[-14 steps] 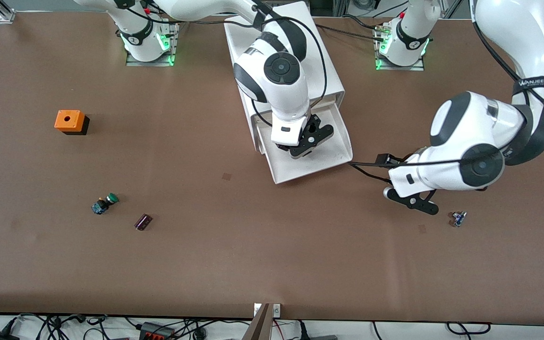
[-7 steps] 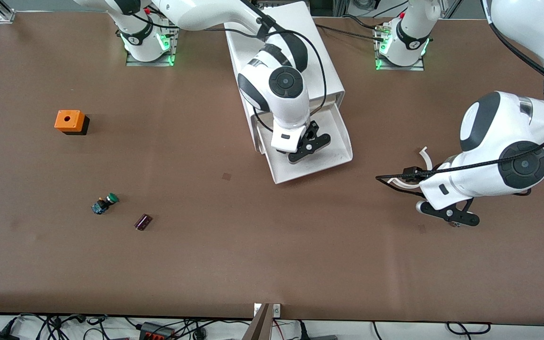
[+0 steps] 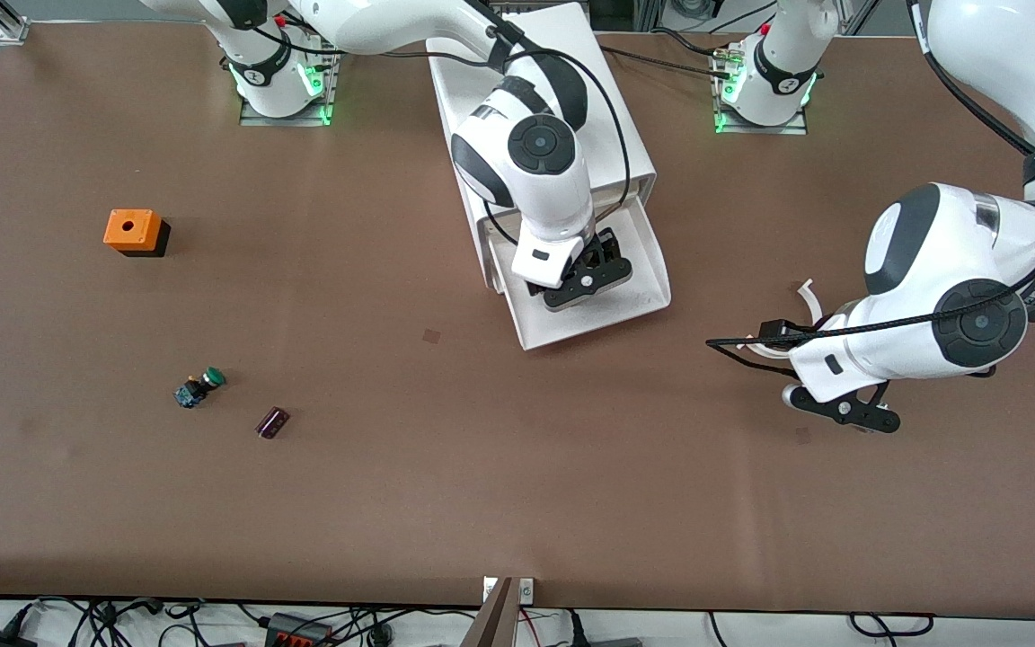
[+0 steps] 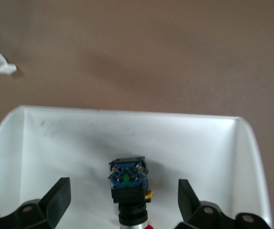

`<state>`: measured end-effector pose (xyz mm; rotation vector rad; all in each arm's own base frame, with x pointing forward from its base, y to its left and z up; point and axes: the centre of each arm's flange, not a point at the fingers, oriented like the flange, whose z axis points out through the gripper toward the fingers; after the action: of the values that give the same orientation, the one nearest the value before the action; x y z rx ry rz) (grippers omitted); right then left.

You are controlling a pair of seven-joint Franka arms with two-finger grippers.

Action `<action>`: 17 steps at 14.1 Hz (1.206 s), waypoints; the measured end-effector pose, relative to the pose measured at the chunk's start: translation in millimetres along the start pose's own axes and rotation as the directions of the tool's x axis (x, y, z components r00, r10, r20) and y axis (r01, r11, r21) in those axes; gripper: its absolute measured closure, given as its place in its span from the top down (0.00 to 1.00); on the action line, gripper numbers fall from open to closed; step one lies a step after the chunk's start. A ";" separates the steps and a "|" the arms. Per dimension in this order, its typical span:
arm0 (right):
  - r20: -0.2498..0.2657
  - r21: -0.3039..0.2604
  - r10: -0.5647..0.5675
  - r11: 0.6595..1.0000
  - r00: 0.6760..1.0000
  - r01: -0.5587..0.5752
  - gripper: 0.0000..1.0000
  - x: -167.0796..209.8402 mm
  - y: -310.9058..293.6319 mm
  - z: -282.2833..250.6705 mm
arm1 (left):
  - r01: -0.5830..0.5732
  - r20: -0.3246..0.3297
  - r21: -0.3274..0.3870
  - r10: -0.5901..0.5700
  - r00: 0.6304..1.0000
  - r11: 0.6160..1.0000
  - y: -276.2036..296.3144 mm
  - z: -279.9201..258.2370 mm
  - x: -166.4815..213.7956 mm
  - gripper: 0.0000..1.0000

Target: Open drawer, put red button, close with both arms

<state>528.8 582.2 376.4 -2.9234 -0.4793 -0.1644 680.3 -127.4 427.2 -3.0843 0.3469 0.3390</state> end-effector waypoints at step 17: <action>0.109 -0.193 0.307 0.940 0.945 -0.283 1.00 62.4 435.7 -101.4 | 0.466 -0.096 -0.162 -0.484 0.870 0.870 245.4 166.2 5.8 1.00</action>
<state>721.2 175.6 417.4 -3.1479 -0.0379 0.0393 596.2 -360.7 264.9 -3.1803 -0.4585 0.1417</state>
